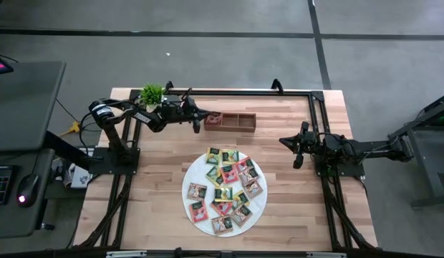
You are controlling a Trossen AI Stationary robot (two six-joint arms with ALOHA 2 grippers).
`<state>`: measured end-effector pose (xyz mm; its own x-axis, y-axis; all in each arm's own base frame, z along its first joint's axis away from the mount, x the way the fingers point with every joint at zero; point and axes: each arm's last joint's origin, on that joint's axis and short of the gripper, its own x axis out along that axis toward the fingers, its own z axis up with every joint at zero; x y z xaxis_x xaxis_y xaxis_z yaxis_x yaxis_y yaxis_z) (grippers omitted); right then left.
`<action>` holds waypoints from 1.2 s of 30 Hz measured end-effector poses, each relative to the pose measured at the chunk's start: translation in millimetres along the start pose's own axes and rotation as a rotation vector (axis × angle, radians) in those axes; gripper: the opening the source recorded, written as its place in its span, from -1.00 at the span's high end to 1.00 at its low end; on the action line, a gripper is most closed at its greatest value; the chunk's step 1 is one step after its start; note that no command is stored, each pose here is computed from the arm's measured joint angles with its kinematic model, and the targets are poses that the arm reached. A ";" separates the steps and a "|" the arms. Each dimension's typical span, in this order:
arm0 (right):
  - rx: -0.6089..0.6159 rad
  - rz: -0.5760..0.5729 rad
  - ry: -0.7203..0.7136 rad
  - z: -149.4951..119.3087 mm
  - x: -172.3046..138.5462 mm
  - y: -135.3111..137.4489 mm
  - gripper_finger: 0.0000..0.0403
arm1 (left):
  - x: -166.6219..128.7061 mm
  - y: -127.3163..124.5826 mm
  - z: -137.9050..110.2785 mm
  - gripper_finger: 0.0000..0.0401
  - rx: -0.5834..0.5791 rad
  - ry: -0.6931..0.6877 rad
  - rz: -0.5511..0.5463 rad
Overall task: Pick & Place Tea
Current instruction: Put the orange tea bag into the left section of the wooden organizer, then put the brown tea bag into the middle section of the wooden organizer
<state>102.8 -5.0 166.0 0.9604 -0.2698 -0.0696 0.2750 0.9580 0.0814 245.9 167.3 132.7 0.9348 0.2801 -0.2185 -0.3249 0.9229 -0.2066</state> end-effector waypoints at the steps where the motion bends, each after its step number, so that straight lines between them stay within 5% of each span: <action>1: 0.000 0.000 -0.001 0.1 0.0 0.0 0.94 | 0.0 0.2 0.0 0.82 0.000 -0.001 0.008; 8: 0.000 0.000 0.000 0.1 0.0 0.0 0.94 | 0.0 1.3 1.4 0.25 -0.024 -0.019 0.049; 13: 0.000 0.000 0.000 0.1 0.0 0.0 0.94 | -0.6 -1.8 9.9 -0.01 0.009 -0.098 -0.025; 24: 0.000 0.000 0.000 0.0 0.0 0.0 0.94 | -10.9 -28.6 9.3 -0.05 -0.122 -0.073 -0.529; 31: 0.000 0.000 0.000 0.1 0.0 0.0 0.94 | -30.4 -56.7 -6.5 -0.05 -0.150 0.056 -0.627; 36: 0.000 0.000 0.000 0.1 0.0 0.0 0.94 | -38.3 -79.1 -2.7 -0.01 -0.066 0.189 -0.666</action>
<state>102.8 -5.0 166.1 0.9603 -0.2701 -0.0695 0.2753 0.9579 0.0813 235.4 82.9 154.8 0.8990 -0.3965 -0.1862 0.2953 0.8626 -0.4108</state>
